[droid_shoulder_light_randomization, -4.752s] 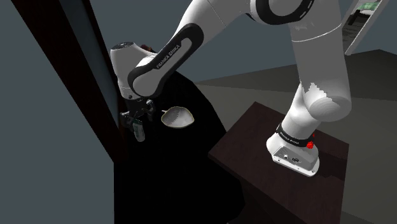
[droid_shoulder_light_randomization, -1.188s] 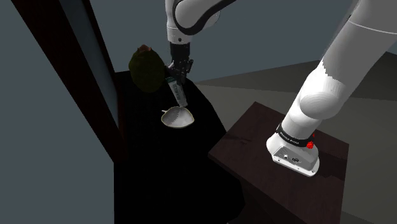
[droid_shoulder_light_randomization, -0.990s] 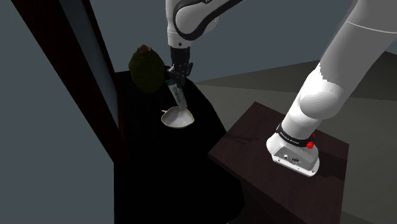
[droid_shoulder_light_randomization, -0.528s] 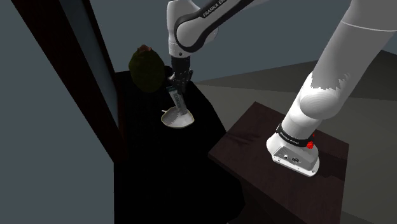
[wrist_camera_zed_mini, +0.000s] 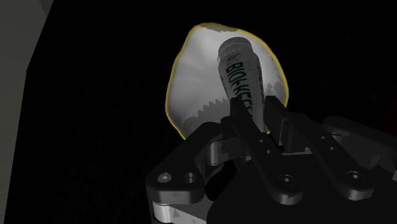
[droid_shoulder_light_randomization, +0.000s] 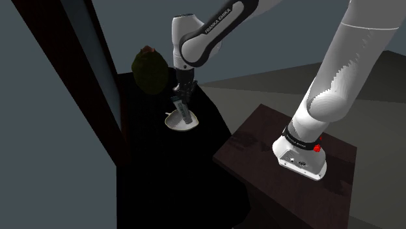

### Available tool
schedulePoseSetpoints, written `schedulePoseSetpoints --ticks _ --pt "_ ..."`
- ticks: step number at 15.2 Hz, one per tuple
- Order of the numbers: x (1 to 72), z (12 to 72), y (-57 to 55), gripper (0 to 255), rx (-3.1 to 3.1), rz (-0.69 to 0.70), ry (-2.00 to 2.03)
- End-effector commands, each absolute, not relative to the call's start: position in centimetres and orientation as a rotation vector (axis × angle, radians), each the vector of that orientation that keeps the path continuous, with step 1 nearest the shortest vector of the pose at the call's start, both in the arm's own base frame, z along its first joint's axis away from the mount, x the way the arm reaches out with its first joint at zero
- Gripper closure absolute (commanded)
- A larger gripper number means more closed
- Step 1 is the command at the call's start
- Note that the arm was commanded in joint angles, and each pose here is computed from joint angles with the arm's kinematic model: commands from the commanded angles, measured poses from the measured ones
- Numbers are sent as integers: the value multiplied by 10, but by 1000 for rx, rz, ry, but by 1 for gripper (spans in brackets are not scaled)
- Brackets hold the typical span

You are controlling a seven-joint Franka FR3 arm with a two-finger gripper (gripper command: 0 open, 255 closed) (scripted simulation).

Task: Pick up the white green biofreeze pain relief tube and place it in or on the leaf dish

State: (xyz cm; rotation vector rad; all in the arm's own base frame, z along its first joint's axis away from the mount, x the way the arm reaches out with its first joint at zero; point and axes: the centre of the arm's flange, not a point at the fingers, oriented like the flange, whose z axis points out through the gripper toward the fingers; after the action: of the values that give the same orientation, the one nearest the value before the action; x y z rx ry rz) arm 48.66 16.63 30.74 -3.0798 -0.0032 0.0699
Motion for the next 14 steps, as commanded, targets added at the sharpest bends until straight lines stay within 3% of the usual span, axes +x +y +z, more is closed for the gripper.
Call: schedulePoseSetpoints --ticks 1,9,10,14 --pt "487 295 167 255 -3080 69 -3" --pt "487 295 167 255 -3080 69 -3" --pt "487 295 167 0 -3080 69 -3" --pt "487 295 167 0 -3080 69 -3"
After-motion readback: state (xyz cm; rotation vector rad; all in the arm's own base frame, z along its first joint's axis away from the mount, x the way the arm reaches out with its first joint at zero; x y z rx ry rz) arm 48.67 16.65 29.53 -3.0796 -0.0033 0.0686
